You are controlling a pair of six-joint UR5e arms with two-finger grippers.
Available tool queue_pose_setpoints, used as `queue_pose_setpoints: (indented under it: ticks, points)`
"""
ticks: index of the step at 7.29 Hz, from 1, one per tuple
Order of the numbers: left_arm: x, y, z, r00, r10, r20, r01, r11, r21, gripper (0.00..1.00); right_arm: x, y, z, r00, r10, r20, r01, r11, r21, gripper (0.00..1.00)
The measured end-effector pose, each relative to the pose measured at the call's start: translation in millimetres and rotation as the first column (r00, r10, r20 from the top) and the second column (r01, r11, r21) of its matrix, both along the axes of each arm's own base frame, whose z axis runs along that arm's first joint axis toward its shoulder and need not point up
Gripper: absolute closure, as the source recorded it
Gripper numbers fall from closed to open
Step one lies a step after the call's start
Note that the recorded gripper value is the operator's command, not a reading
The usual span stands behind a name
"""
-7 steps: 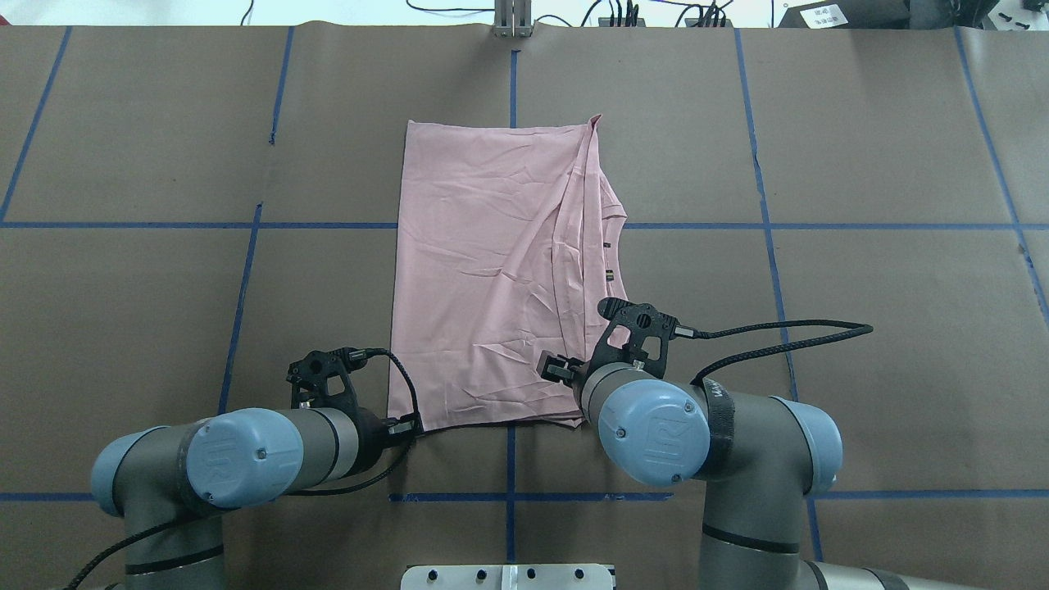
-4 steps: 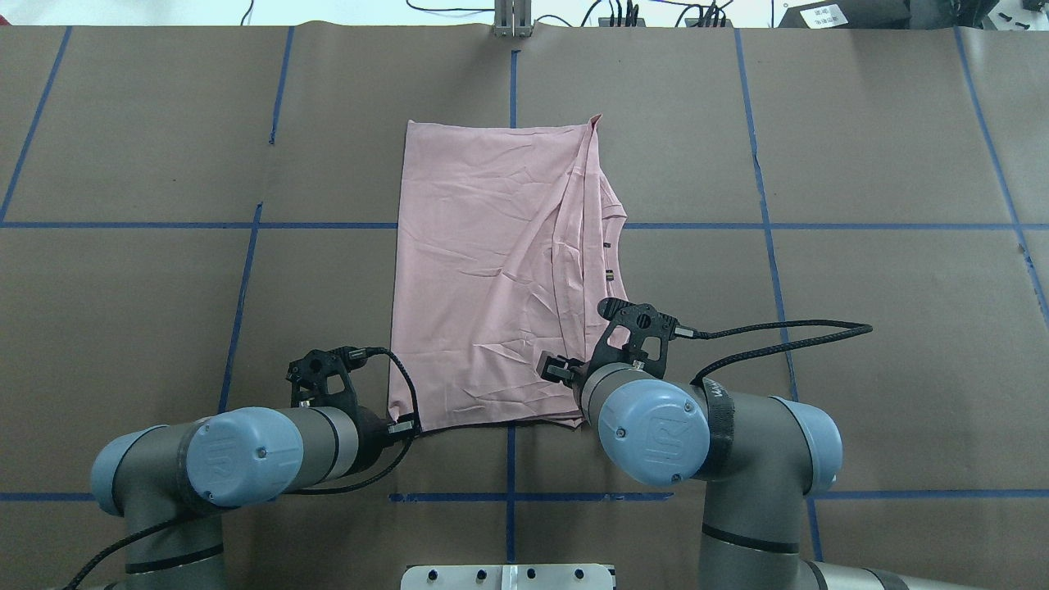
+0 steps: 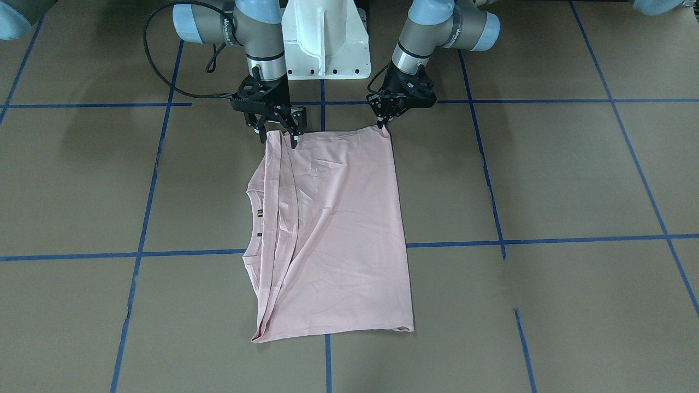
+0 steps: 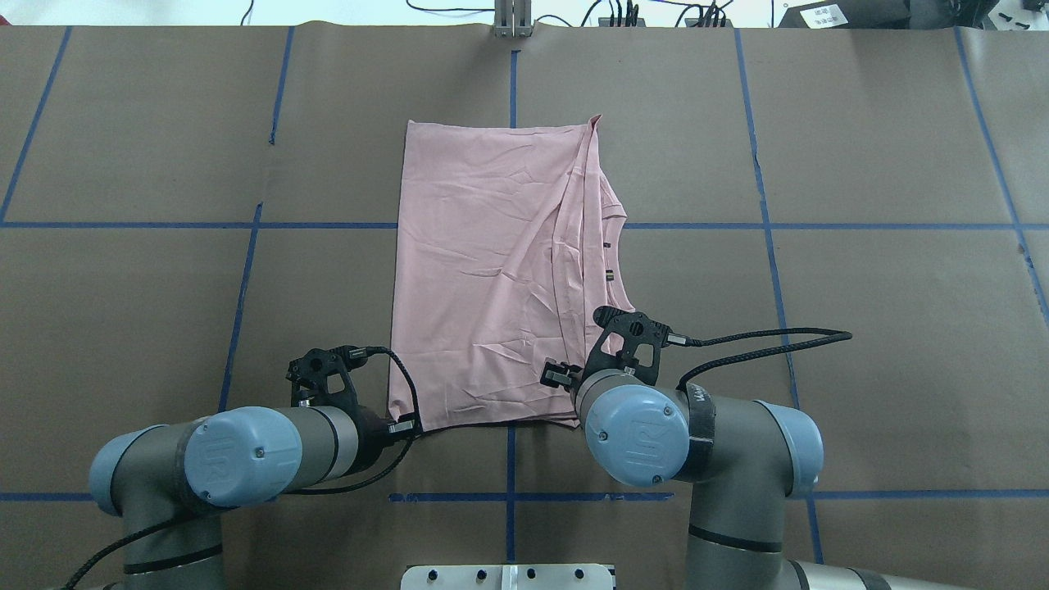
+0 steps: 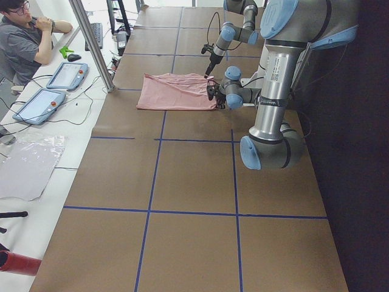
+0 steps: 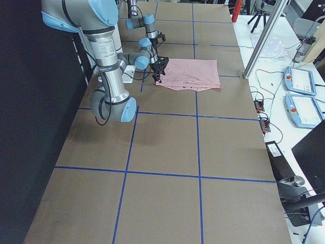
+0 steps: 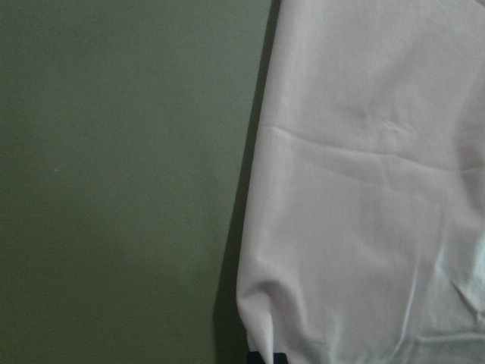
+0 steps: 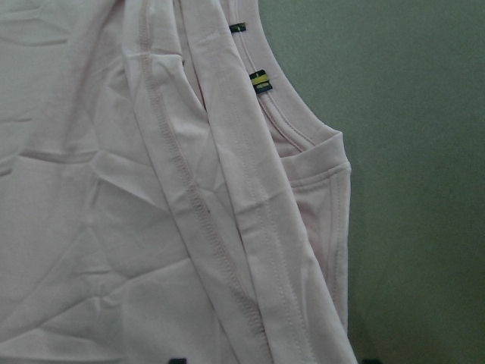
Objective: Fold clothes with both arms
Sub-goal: 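Grasp the shirt's near edge with both grippers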
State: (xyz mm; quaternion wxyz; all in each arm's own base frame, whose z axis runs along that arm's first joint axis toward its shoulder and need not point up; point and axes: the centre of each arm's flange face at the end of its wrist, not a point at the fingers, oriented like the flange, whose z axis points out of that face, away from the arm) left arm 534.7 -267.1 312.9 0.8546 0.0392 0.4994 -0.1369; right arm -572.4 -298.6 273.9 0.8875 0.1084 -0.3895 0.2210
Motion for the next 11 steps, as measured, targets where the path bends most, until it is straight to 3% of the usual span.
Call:
queue_pose_setpoints:
  ticks: [4,8,9,11]
  points:
    - [0,0,-1,1.0,0.0,-0.002,0.0,1.0,0.001,1.0,-21,11,-7,0.997,-0.031,-0.07,0.029,0.999,-0.023,0.3]
    - [-1,0,-2,1.0,0.0,-0.004,0.0,1.0,0.001,1.0,-27,18,-6,0.995,-0.041,-0.086,0.039,0.999,-0.026,0.34]
    - [-1,0,-2,1.0,0.0,-0.004,0.0,1.0,0.001,1.0,-28,18,-6,0.995,-0.041,-0.088,0.039,0.999,-0.026,0.41]
    - [-1,0,-3,1.0,0.0,-0.005,0.0,1.0,0.001,1.0,-28,18,-5,0.995,-0.039,-0.089,0.037,0.999,-0.026,0.93]
